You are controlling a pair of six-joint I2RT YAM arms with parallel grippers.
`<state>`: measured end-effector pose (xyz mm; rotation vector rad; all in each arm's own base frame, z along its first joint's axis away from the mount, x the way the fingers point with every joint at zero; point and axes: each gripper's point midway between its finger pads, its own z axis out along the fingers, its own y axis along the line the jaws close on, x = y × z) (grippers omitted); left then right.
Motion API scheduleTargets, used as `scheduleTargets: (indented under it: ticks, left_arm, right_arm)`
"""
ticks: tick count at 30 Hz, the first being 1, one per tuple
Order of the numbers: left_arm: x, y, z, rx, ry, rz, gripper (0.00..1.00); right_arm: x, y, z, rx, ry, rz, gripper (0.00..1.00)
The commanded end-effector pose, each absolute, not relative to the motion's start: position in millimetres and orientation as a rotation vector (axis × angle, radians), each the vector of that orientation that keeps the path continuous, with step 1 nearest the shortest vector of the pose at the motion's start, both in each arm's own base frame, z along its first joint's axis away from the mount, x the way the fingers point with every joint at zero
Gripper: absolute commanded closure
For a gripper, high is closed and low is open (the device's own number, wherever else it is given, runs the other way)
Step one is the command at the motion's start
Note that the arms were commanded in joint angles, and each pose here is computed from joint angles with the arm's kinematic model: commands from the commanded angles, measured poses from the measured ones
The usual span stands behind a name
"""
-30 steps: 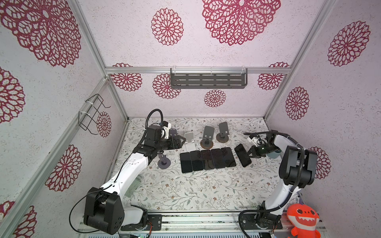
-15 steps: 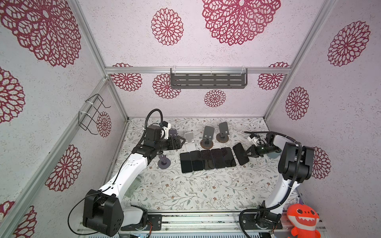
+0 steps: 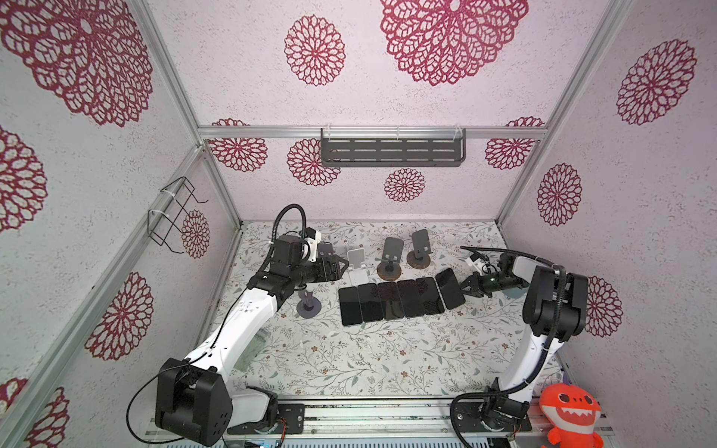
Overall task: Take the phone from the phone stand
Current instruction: 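Lower the black phone flat at the end of the row with the right gripper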
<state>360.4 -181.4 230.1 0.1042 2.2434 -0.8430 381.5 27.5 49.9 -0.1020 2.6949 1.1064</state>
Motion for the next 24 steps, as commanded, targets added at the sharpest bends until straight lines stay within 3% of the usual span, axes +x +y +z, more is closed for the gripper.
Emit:
scheduleTargets:
  ticks: [1,3,6,9,14,20,21,24]
  left_arm:
    - [358.5,-181.4,245.3,0.128,2.208,-0.833,0.02]
    - [357.9,-180.9,245.0,0.126,2.209,-0.831,0.02]
    - [357.3,-179.7,245.0,0.123,2.210,-0.824,0.02]
    - [357.5,-178.8,245.3,0.124,2.207,-0.817,0.02]
    - [357.5,-178.4,245.4,0.121,2.207,-0.815,0.02]
    - [356.6,-175.4,246.2,0.120,2.207,-0.793,0.02]
    - [356.9,-172.8,246.9,0.113,2.205,-0.776,0.02]
    - [359.7,-157.5,249.5,0.058,2.189,-0.678,0.02]
  right_arm:
    - [385.6,24.0,31.1,-0.102,2.707,1.070,1.00]
    - [386.3,23.2,29.9,-0.100,2.707,1.061,0.99]
    - [385.5,23.5,28.2,-0.090,2.710,1.065,0.83]
    - [384.3,24.0,28.3,-0.084,2.710,1.073,0.72]
    - [381.7,22.9,29.4,-0.093,2.717,1.047,0.64]
    - [385.5,9.6,40.4,-0.094,2.739,0.899,0.44]
    - [386.2,6.2,43.1,-0.090,2.743,0.860,0.31]
    - [392.6,-8.5,54.3,-0.050,2.723,0.703,0.20]
